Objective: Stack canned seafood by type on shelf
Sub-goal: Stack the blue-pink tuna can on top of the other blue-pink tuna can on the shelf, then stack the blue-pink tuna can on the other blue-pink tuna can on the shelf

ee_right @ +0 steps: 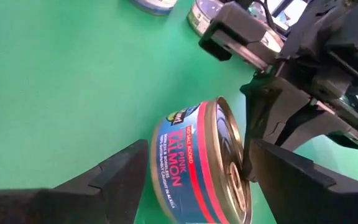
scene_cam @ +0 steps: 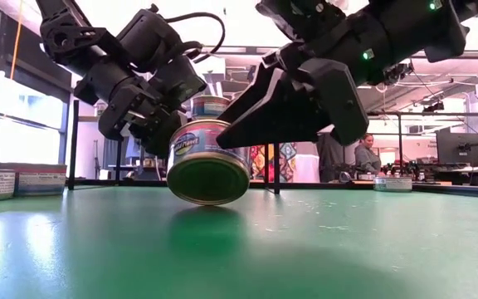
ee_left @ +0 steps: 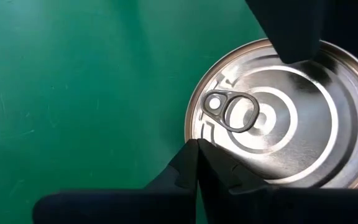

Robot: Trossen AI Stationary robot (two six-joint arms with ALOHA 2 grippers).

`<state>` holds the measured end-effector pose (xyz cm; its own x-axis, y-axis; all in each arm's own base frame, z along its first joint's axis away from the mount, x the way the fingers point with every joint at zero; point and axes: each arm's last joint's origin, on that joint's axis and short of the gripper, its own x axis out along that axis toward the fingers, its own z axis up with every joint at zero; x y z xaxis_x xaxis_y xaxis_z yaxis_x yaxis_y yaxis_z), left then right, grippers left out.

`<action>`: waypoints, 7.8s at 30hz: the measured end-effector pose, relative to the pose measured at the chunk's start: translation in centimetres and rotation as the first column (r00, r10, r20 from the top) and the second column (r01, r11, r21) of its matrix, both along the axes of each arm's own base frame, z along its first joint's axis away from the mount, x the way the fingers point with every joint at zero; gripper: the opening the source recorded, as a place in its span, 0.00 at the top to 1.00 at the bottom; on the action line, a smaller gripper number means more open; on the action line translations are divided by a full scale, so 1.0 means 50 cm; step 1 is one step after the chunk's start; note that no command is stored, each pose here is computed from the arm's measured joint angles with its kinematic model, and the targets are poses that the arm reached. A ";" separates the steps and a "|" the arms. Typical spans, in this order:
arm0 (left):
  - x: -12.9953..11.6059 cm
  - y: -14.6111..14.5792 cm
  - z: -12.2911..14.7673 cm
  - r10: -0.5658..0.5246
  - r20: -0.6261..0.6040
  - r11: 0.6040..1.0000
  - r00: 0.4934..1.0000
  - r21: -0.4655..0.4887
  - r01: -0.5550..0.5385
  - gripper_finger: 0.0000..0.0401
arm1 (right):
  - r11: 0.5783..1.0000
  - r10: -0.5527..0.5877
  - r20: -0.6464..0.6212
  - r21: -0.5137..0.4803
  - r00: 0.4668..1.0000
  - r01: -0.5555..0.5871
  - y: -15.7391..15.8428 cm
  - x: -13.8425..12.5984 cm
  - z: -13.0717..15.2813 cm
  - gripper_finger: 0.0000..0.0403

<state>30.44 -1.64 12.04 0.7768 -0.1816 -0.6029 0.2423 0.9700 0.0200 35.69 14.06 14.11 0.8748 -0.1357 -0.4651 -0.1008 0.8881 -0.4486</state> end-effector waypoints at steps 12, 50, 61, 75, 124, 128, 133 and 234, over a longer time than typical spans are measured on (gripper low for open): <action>0.000 0.000 0.000 0.000 0.001 1.000 1.000 0.001 0.000 1.00 | 0.991 0.051 -0.059 -0.124 0.997 -0.058 -0.007 -0.001 -0.006 0.31; -0.018 -0.036 0.048 0.072 0.043 0.992 0.996 0.104 -0.077 1.00 | 0.993 -0.116 0.082 0.002 0.990 0.116 -0.005 0.022 -0.045 0.55; -0.127 -0.123 0.177 0.177 0.165 0.913 0.970 0.340 -0.224 1.00 | 0.979 -0.172 0.187 -0.075 0.967 0.189 0.008 0.000 0.042 0.55; -0.242 -0.202 0.249 0.236 0.379 0.818 0.895 0.420 -0.394 1.00 | 0.894 -0.184 0.167 -0.380 0.969 0.236 -0.021 0.047 0.194 0.55; -0.283 -0.168 0.171 0.433 0.292 0.812 0.853 0.285 -0.510 1.00 | 0.843 -0.385 -0.093 -0.441 0.918 0.308 -0.645 0.178 0.330 0.43; -0.283 -0.168 0.171 0.433 0.293 0.812 0.852 0.283 -0.510 1.00 | 0.848 -0.384 -0.114 -0.435 0.916 0.302 -0.644 0.178 0.323 0.26; -0.282 -0.169 0.172 0.435 0.296 0.814 0.850 0.274 -0.512 1.00 | 0.850 -0.376 -0.126 -0.442 0.918 0.288 -0.637 0.180 0.322 0.22; -0.119 -0.136 0.019 0.336 -0.191 0.922 0.922 -0.135 -0.364 1.00 | 0.938 -0.134 0.019 0.324 0.991 0.120 -0.068 0.035 0.027 0.65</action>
